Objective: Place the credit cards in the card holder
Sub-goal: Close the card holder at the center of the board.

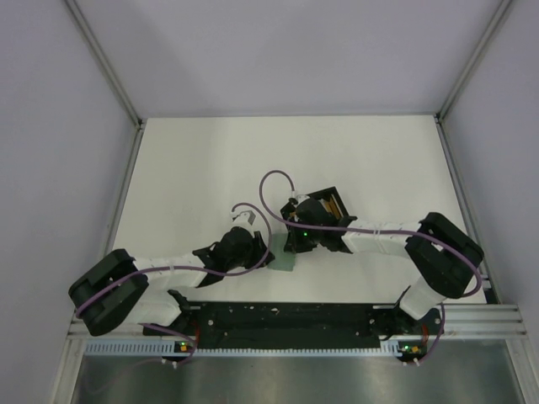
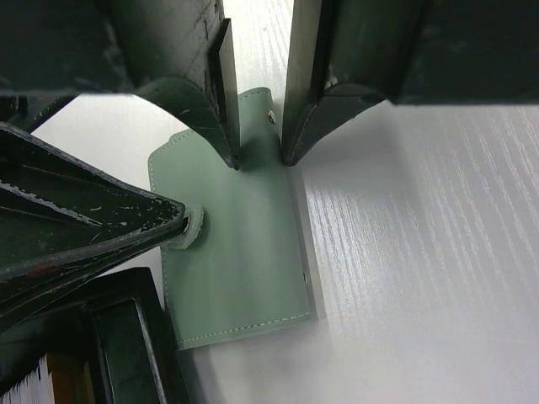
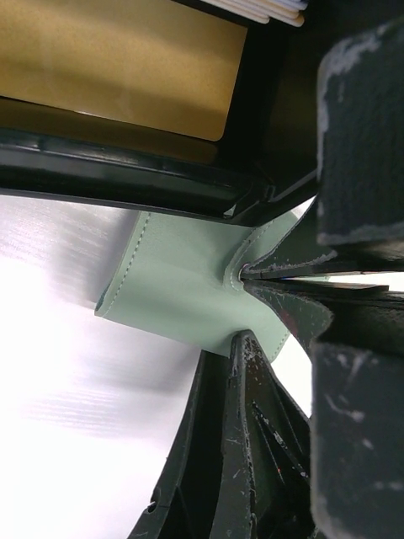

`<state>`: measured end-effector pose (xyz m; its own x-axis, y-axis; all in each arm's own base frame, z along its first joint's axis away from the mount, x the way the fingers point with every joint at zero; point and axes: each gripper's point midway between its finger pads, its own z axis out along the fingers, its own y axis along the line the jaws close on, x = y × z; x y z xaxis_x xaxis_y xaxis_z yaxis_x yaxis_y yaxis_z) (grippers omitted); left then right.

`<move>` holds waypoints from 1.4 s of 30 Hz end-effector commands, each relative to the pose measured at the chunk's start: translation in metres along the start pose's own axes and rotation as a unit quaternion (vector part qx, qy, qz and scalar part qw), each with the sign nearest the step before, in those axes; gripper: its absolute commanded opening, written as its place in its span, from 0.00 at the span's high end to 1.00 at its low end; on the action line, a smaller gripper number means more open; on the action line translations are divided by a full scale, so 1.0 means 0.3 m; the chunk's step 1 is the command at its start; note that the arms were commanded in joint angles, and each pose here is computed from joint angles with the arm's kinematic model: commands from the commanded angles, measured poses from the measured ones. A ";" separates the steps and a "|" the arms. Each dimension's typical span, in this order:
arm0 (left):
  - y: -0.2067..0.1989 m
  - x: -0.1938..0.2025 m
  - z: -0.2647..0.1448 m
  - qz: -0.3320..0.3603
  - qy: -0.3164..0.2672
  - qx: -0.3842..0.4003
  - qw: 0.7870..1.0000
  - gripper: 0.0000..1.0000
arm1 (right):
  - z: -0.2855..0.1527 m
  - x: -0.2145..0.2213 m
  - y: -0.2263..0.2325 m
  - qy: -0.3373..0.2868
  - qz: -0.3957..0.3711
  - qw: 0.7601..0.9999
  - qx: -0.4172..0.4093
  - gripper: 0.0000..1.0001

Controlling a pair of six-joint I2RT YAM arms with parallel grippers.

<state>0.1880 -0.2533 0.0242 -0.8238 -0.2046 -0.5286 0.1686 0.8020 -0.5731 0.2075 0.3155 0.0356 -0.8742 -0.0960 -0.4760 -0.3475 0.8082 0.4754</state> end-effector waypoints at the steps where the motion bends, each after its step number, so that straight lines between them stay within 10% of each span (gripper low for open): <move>1: 0.092 0.091 -0.010 0.023 0.051 -0.046 0.997 0.68 | 0.042 0.065 -0.116 0.034 0.001 0.997 0.067 0.98; 42: 0.056 -0.111 0.037 0.041 -0.035 -0.088 0.995 0.52 | -0.049 -0.125 -0.007 -0.047 -0.030 0.998 0.026 0.92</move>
<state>0.2159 -0.2393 0.0280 -0.7768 -0.1918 -0.5999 0.1242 0.8871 -0.4445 0.2185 0.2979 0.0479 -0.8448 -0.1135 -0.5228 -0.3545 0.8507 0.3881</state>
